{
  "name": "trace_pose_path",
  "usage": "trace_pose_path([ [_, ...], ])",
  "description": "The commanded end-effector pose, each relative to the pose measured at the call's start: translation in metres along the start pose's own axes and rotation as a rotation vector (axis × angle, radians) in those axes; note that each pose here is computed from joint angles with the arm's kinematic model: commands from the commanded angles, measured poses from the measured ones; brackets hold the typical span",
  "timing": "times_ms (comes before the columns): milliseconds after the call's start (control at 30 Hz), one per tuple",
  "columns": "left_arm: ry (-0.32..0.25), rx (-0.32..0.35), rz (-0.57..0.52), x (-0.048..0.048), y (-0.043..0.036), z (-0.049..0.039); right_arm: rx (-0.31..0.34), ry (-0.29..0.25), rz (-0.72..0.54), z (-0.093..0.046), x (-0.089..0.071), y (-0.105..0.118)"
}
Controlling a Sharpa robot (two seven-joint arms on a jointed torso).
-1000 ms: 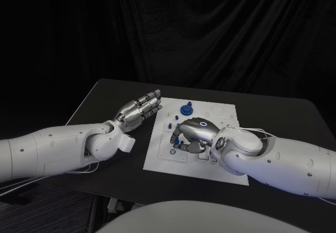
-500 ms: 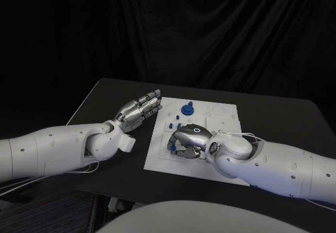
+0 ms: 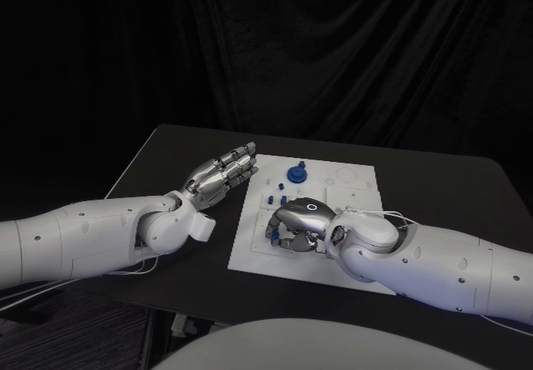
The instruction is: Assemble the parts on the task board
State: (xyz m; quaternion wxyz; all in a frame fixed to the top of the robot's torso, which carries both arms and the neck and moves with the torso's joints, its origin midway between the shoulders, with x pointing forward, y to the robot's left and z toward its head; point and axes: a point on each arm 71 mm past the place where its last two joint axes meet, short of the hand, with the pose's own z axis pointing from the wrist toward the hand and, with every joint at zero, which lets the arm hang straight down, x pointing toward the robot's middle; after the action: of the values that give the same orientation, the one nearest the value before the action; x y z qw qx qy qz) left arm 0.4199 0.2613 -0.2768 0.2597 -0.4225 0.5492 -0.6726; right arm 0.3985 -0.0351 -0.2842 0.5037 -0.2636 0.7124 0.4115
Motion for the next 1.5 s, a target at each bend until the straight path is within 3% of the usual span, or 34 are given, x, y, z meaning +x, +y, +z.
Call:
trace_pose_path([
  [33, 0.005, 0.073, -0.009, 0.0011, -0.0045, 0.0003, 0.009, 0.017, -0.018, -0.001, 0.004, -0.003],
  [933, 0.017, 0.067, -0.015, 0.002, -0.0024, 0.0038, 0.006, 0.023, -0.041, 0.001, 0.009, -0.004],
  [1333, 0.018, 0.065, -0.016, 0.0015, -0.0019, 0.0042, -0.006, 0.075, -0.022, 0.0, 0.014, -0.004],
  [1500, 0.017, 0.064, -0.016, 0.0013, -0.0019, 0.0037, 0.005, 0.049, -0.012, -0.004, 0.012, -0.007],
])
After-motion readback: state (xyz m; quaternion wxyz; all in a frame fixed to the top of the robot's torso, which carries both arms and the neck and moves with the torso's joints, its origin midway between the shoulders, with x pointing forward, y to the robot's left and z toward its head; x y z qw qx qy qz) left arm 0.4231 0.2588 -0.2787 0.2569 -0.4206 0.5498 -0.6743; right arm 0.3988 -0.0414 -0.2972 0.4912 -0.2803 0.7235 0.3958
